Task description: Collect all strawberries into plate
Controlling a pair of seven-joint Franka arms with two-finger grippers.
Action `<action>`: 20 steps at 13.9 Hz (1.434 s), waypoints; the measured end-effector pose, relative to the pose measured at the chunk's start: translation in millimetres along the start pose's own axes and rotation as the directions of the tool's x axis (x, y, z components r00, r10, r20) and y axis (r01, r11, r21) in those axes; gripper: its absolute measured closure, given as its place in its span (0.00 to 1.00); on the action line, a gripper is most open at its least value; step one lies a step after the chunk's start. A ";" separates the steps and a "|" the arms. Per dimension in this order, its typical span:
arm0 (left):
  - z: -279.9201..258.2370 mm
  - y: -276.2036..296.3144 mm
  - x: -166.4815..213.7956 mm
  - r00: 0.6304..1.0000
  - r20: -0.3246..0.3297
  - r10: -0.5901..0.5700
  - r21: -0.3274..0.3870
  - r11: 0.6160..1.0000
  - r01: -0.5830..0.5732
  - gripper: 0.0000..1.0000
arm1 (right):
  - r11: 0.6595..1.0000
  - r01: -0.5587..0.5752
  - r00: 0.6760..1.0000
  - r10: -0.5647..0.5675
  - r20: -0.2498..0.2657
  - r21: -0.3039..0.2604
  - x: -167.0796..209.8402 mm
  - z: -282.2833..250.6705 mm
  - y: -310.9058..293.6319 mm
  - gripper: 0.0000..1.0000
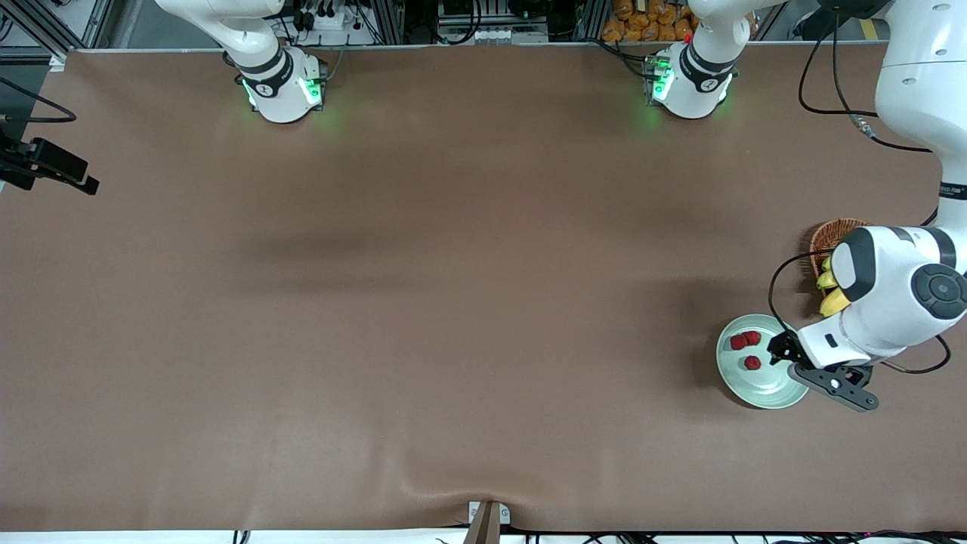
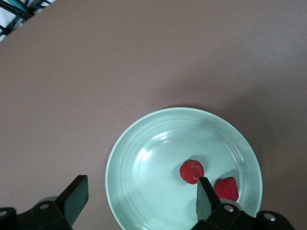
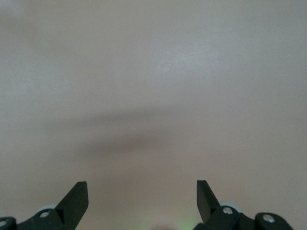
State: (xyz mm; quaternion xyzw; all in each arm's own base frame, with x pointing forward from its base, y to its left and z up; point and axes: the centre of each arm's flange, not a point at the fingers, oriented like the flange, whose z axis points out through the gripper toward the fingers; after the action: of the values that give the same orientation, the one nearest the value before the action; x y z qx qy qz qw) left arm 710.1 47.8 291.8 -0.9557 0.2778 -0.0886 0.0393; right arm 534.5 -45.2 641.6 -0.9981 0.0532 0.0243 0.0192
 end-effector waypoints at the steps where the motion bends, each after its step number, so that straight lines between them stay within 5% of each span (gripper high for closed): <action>1: -4.6 -1.1 3.8 1.000 -0.010 0.001 0.006 1.000 -0.001 0.00 | 1.000 0.000 1.000 0.000 0.001 0.000 0.2 0.4 0.0 0.00; 8: -18.9 28.9 36.9 0.998 -0.042 0.046 0.012 0.999 -0.046 0.00 | 1.000 0.001 1.000 -0.001 0.002 0.000 0.6 0.9 0.1 0.00; 20: -73.0 63.3 49.7 0.994 0.099 -0.055 0.036 0.998 0.052 0.00 | 0.992 0.125 0.992 -0.125 -0.001 -0.001 0.5 -0.8 3.9 0.00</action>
State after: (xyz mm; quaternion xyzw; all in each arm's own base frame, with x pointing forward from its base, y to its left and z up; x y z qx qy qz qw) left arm 704.2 -34.2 362.9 -0.9653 0.2484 -0.0462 0.0667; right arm 534.6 -49.2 642.2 -0.9995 -0.0094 0.0226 0.0203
